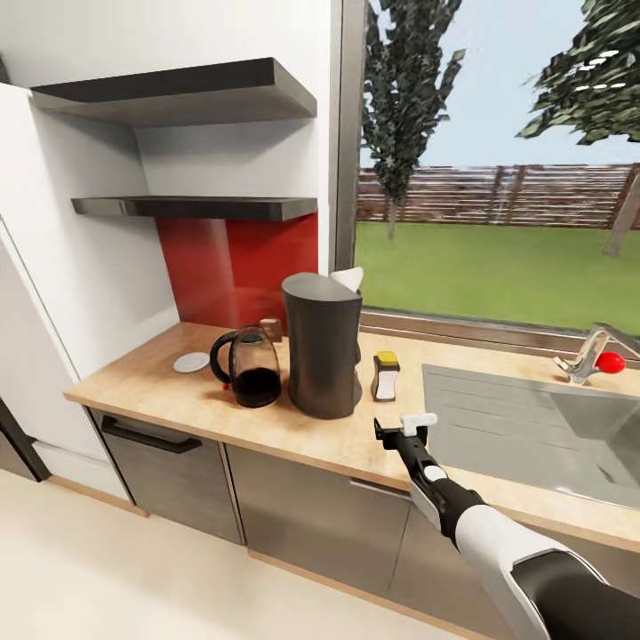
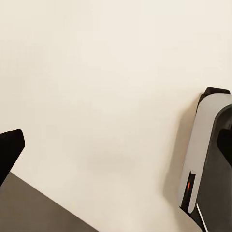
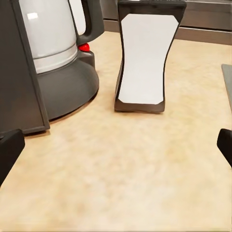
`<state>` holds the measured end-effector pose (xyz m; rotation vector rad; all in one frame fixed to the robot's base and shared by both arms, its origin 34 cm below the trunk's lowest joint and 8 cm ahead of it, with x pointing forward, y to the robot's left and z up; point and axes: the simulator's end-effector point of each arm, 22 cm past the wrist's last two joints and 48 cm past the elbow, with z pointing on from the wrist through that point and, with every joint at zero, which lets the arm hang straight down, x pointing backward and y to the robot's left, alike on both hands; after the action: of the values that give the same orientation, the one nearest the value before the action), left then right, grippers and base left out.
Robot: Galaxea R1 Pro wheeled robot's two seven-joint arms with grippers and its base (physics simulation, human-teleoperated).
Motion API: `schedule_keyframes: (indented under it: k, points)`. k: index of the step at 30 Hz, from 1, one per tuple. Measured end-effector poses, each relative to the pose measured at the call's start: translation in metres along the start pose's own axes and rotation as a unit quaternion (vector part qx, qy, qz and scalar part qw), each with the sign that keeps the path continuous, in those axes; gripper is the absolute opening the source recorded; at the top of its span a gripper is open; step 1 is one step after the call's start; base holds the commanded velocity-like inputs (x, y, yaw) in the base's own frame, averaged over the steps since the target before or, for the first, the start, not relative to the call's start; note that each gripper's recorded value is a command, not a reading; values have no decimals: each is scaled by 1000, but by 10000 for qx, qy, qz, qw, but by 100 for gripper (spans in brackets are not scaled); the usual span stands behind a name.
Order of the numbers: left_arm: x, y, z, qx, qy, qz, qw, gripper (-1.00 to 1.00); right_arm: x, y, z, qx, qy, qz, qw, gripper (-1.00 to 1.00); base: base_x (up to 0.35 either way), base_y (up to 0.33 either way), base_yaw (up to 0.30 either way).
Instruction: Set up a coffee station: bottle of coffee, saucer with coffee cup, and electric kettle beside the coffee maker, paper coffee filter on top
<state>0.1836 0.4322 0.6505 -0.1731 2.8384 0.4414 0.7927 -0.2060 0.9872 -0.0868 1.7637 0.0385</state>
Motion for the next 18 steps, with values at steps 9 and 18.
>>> schedule_keyframes:
  k: [9, 18]
  points:
    - [0, 0, 0, -1, -4, 2, 10000, 100, 1, 0, 0, 1, 9, -1, 10000, 100, -272, 91, 0]
    - [-1, 0, 0, 0, -7, 4, 10000, 100, 2, 0, 0, 0, 17, 0, 10000, 100, -311, 165, 34]
